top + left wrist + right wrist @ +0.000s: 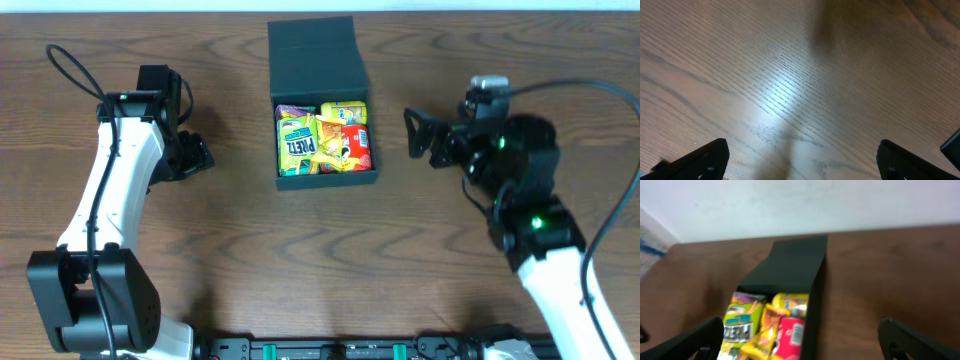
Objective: Pack container
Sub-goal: 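Withdraw the right gripper up and out of the box, then move the right gripper to the box's back right edge by the lid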
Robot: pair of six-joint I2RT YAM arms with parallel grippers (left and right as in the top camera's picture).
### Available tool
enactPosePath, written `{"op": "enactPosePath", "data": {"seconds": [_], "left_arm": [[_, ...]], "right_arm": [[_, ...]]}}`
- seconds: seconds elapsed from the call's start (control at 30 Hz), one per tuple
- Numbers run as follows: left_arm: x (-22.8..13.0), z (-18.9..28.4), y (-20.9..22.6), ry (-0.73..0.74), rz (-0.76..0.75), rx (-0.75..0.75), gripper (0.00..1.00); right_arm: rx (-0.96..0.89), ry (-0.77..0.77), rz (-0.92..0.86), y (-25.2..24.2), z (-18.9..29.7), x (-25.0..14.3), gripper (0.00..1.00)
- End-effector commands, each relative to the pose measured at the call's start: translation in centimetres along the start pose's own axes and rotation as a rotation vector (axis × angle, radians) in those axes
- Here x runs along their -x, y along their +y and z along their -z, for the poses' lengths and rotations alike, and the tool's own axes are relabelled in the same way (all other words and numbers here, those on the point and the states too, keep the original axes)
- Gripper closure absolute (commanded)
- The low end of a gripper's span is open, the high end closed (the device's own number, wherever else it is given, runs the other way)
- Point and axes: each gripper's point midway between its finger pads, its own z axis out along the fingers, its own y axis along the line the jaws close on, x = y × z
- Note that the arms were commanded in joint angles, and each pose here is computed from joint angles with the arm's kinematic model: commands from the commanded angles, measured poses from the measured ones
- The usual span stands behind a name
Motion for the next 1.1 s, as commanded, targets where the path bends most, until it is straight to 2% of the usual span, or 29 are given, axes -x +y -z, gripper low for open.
{"op": "enactPosePath", "data": {"seconds": [0.0,0.13,0.3,0.37,0.4,0.5,0.57,0.63,0.87,1.07], "left_arm": [[-0.1,-0.2,0.1,0.009,0.006,0.005,0.05],[-0.1,-0.2,0.1,0.010,0.006,0.005,0.05],[-0.1,-0.2,0.1,0.010,0.006,0.005,0.05],[-0.1,-0.2,0.1,0.009,0.006,0.005,0.05],[-0.1,-0.2,0.1,0.009,0.006,0.005,0.05],[-0.1,-0.2,0.1,0.010,0.006,0.005,0.05],[-0.1,-0.2,0.1,0.010,0.006,0.005,0.05],[-0.1,-0.2,0.1,0.010,0.006,0.005,0.05],[-0.1,-0.2,0.1,0.010,0.006,0.005,0.05],[-0.1,-0.2,0.1,0.010,0.006,0.005,0.05]], "right_arm": [[0.080,0.127,-0.097,1.0,-1.6,-0.6,0.01],[0.196,0.288,-0.175,2.1,-3.9,-2.2,0.01],[0.311,0.403,-0.428,0.5,-6.3,-2.7,0.01],[0.327,0.435,-0.526,-0.9,-7.2,-2.7,0.08],[0.349,0.457,-0.581,-1.4,-7.6,-2.7,0.16],[0.432,0.519,-0.720,-2.5,-9.0,-2.5,0.64],[0.437,0.534,-0.784,-4.0,-10.2,-2.2,0.89],[0.450,0.532,-0.815,-5.3,-11.3,-1.7,0.99],[0.506,0.569,-0.923,-8.0,-16.5,-0.6,0.98],[0.526,0.543,-0.968,-8.1,-20.2,-0.1,0.98]]}}
